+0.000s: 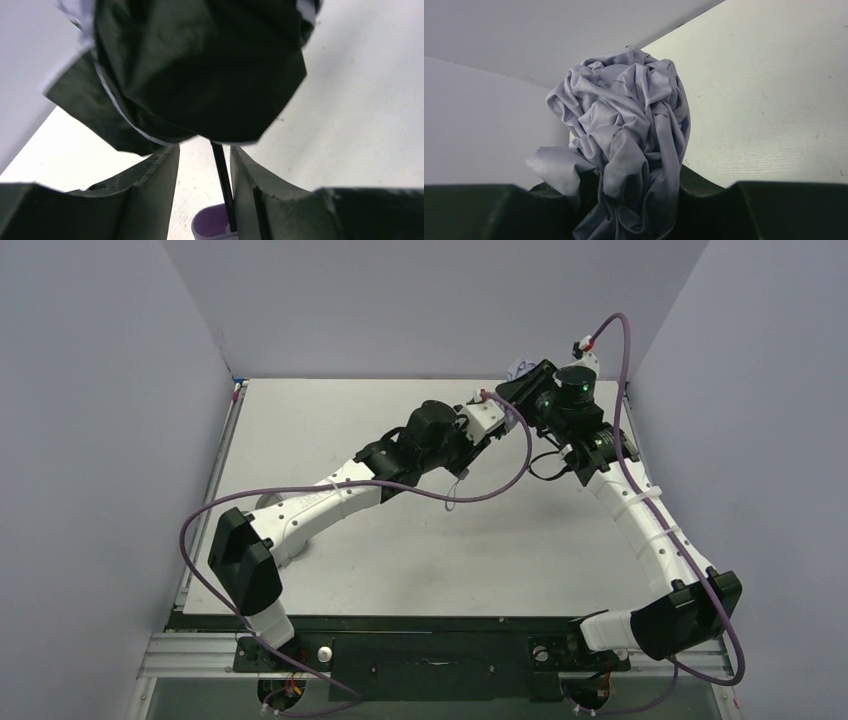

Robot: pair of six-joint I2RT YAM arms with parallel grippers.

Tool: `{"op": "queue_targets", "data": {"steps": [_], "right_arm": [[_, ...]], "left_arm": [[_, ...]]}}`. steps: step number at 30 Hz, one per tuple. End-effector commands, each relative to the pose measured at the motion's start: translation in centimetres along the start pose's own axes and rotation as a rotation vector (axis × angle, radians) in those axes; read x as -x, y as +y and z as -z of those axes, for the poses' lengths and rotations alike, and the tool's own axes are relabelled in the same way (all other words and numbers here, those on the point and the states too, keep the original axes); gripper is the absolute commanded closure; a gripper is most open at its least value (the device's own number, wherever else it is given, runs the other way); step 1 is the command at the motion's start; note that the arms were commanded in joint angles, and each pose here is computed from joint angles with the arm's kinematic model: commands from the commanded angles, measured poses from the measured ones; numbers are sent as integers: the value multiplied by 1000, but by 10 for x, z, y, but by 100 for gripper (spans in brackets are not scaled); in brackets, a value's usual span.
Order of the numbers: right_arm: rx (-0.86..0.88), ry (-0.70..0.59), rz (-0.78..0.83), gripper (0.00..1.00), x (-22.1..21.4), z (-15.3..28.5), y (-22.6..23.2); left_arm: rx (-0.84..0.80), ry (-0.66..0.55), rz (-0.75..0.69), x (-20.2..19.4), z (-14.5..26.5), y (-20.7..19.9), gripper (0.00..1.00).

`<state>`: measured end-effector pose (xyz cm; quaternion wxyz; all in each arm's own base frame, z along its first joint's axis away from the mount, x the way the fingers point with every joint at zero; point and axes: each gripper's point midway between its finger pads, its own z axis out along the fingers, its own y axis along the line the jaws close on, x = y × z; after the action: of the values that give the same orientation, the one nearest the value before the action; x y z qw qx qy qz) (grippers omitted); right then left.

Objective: Open the umbrella

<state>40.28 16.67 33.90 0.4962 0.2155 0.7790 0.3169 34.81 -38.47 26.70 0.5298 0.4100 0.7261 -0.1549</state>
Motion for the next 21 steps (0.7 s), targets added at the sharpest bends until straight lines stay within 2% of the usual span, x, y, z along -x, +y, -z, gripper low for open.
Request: {"op": "queue_targets", "data": {"steps": [1, 8, 21], "right_arm": [[86, -155, -14, 100, 49, 25, 31], [126, -224, -9, 100, 82, 31, 41], [193, -328, -8, 100, 126, 41, 53]], "left_arm": [[9, 33, -24, -15, 10, -3, 61], [-42, 132, -46, -64, 21, -16, 57], [-124, 316, -59, -135, 38, -29, 58]]}}
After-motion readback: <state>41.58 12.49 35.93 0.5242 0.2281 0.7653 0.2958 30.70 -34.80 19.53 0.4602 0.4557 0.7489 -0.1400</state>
